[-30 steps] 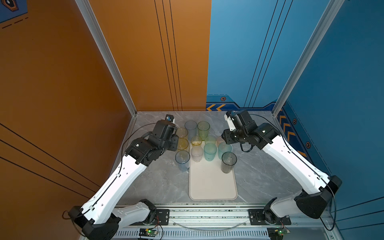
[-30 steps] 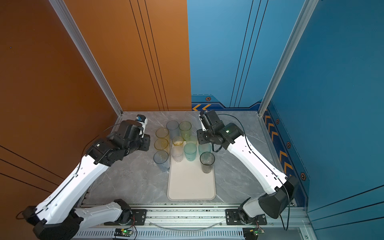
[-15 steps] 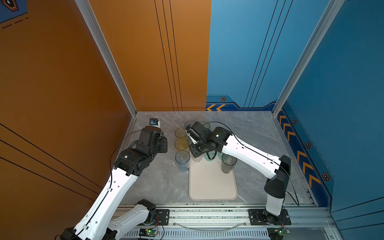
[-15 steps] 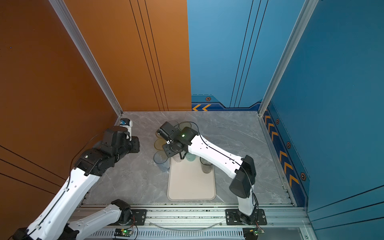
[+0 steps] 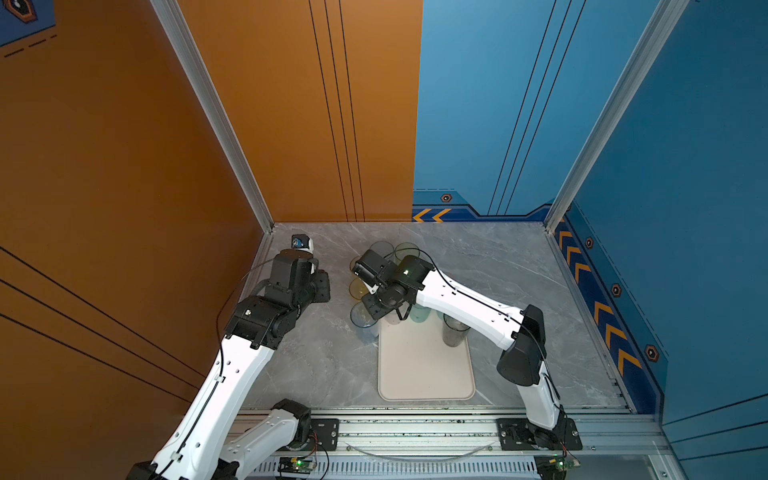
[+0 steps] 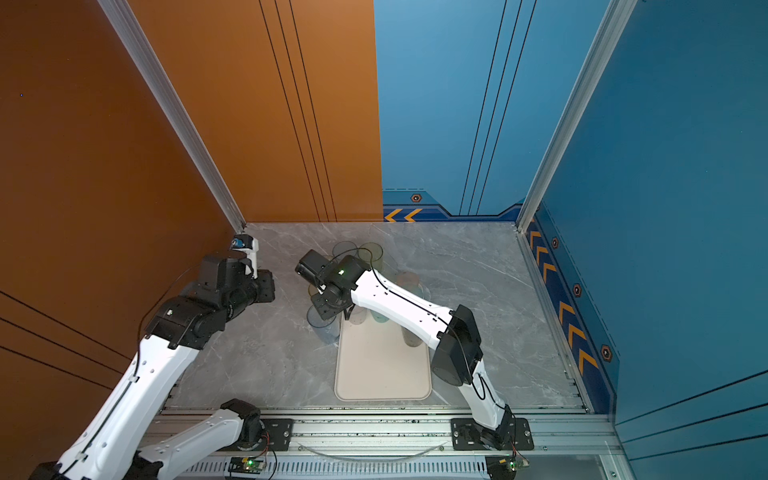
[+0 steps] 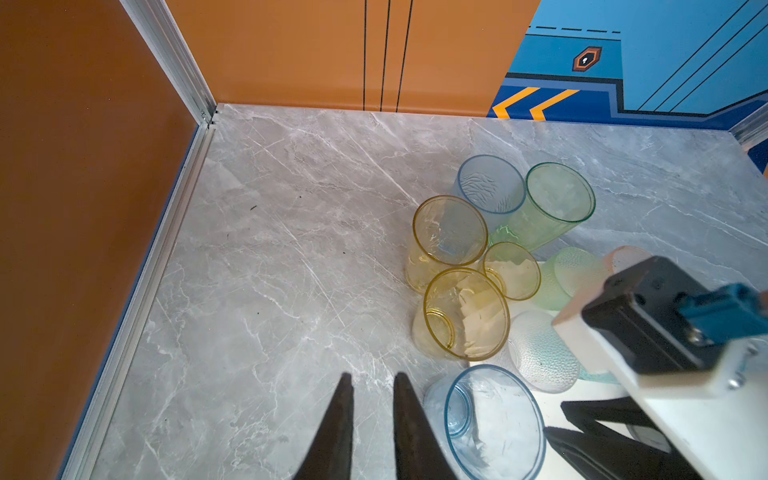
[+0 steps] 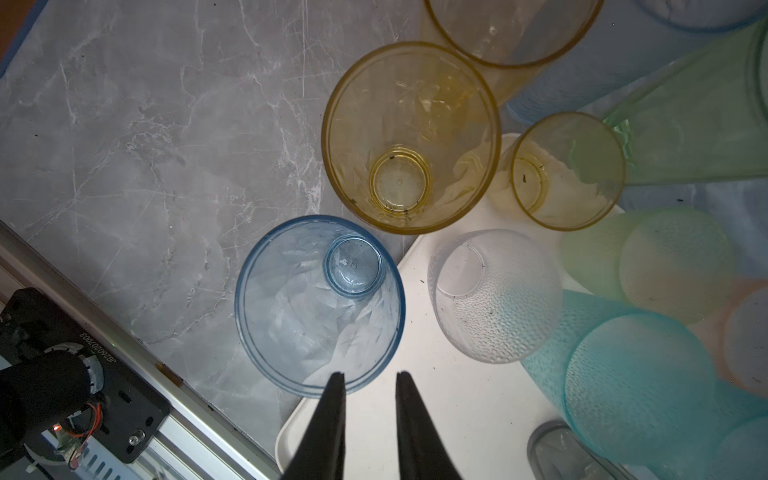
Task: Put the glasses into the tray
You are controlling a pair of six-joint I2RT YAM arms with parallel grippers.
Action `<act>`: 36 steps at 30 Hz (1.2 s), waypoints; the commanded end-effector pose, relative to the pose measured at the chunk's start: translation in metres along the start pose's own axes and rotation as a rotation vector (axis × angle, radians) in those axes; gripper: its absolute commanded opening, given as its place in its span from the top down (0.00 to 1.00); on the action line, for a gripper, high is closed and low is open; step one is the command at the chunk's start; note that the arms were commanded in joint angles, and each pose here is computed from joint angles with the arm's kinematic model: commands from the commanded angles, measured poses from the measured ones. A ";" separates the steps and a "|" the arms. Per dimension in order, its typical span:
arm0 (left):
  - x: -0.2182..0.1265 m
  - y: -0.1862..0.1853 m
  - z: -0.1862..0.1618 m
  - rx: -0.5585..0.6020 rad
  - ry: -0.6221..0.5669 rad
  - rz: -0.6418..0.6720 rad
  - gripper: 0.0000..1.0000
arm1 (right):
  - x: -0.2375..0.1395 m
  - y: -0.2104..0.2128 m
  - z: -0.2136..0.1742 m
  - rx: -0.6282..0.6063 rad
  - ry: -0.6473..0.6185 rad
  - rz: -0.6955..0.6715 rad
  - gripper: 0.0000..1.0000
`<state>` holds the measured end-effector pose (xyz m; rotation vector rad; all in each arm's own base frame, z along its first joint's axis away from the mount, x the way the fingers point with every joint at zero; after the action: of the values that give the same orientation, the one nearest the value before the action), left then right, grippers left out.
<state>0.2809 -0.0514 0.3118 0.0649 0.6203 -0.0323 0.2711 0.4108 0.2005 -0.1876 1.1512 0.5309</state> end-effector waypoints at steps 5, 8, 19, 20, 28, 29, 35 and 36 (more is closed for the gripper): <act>0.005 0.002 -0.002 -0.012 -0.001 -0.036 0.80 | 0.016 -0.009 -0.001 0.028 0.049 -0.046 0.79; 0.009 0.003 -0.004 -0.020 0.008 -0.041 0.80 | 0.020 -0.012 0.001 0.036 0.055 -0.053 0.79; 0.020 0.007 -0.008 -0.040 0.031 -0.060 0.80 | 0.028 -0.017 0.005 0.045 0.069 -0.062 0.80; 0.020 0.007 -0.008 -0.040 0.031 -0.062 0.80 | 0.029 -0.016 0.004 0.043 0.073 -0.063 0.80; 0.023 0.009 -0.009 -0.049 0.039 -0.069 0.80 | 0.030 -0.014 0.006 0.042 0.078 -0.054 0.81; 0.024 0.009 -0.010 -0.049 0.041 -0.070 0.80 | 0.031 -0.015 0.005 0.041 0.081 -0.056 0.81; 0.025 0.010 -0.011 -0.051 0.046 -0.071 0.80 | 0.036 -0.014 0.003 0.040 0.094 -0.056 0.83; 0.025 0.010 -0.011 -0.052 0.045 -0.072 0.80 | 0.036 -0.014 0.004 0.040 0.094 -0.056 0.83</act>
<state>0.2932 -0.0400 0.2930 -0.0083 0.6648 -0.0674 0.2929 0.4158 0.1713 -0.2056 1.2096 0.4699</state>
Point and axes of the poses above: each gripper's point midway between its finger pads, its own x axis out along the fingers, its own y axis along the line the jaws close on, z = x × y, the point moved 1 cm from there along -x, back along the fingers, and after that the axes turned 9 degrees about x, right-handed, at the moved point
